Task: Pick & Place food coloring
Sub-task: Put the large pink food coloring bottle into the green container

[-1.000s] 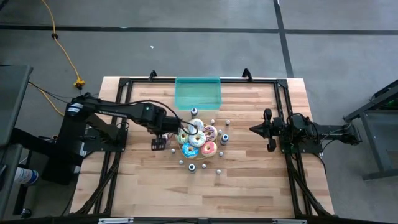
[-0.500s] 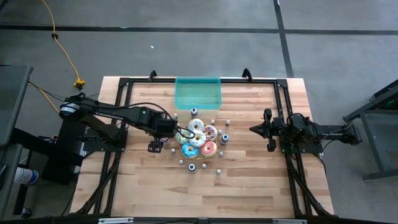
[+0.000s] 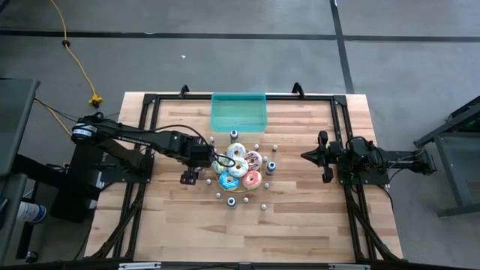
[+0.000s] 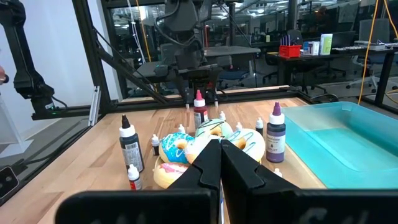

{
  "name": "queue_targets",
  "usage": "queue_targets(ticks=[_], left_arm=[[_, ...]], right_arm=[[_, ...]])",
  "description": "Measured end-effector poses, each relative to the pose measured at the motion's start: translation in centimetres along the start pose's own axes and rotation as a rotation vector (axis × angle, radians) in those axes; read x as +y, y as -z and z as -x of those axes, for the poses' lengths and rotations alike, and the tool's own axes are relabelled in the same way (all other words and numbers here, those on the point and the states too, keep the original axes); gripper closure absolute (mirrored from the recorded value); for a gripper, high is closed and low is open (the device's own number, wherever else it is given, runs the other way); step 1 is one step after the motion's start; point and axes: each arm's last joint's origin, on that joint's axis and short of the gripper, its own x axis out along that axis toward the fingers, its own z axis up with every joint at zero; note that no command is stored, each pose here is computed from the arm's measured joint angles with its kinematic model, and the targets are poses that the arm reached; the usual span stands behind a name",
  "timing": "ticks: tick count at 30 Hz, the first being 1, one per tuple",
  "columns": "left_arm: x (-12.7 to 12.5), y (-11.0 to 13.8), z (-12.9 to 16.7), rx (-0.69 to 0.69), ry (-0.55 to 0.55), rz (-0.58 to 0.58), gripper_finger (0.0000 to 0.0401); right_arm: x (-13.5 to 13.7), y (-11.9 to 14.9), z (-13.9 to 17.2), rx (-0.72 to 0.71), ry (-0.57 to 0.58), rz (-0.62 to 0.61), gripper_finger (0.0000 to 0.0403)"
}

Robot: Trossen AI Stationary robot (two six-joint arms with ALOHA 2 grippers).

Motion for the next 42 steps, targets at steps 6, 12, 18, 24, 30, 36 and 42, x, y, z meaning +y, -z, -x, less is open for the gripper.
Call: queue_targets(ticks=[6,12,18,24,30,36,42], left_arm=[[-0.1,0.5,-1.0,0.012,0.006,-0.008,0.0075],[-0.2,0.4,-1.0,-0.003,0.013,0.002,0.0075],[-0.2,0.4,-1.0,-0.003,0.013,0.005,0.0108],[0.4,0.4,-1.1,0.0,0.008,0.027,0.0164],[0.3,0.4,-1.1,0.001,0.015,0.025,0.0207],[0.3,0.4,-1.1,-0.001,0.029,0.026,0.0232],[0.3,0.4,-1.1,-0.001,0.029,0.026,0.0261]], right_arm=[[0.0,0.0,0.0,0.0,0.0,0.0,0.0402],[0.0,0.0,0.0,0.0,0.0,0.0,0.0402],[0.0,0.0,0.0,0.0,0.0,0.0,0.0402],[0.0,0.0,0.0,0.0,0.0,0.0,0.0402],[0.0,0.0,0.0,0.0,0.0,0.0,0.0402],[0.0,0.0,0.0,0.0,0.0,0.0,0.0402],[0.0,0.0,0.0,0.0,0.0,0.0,0.0402]])
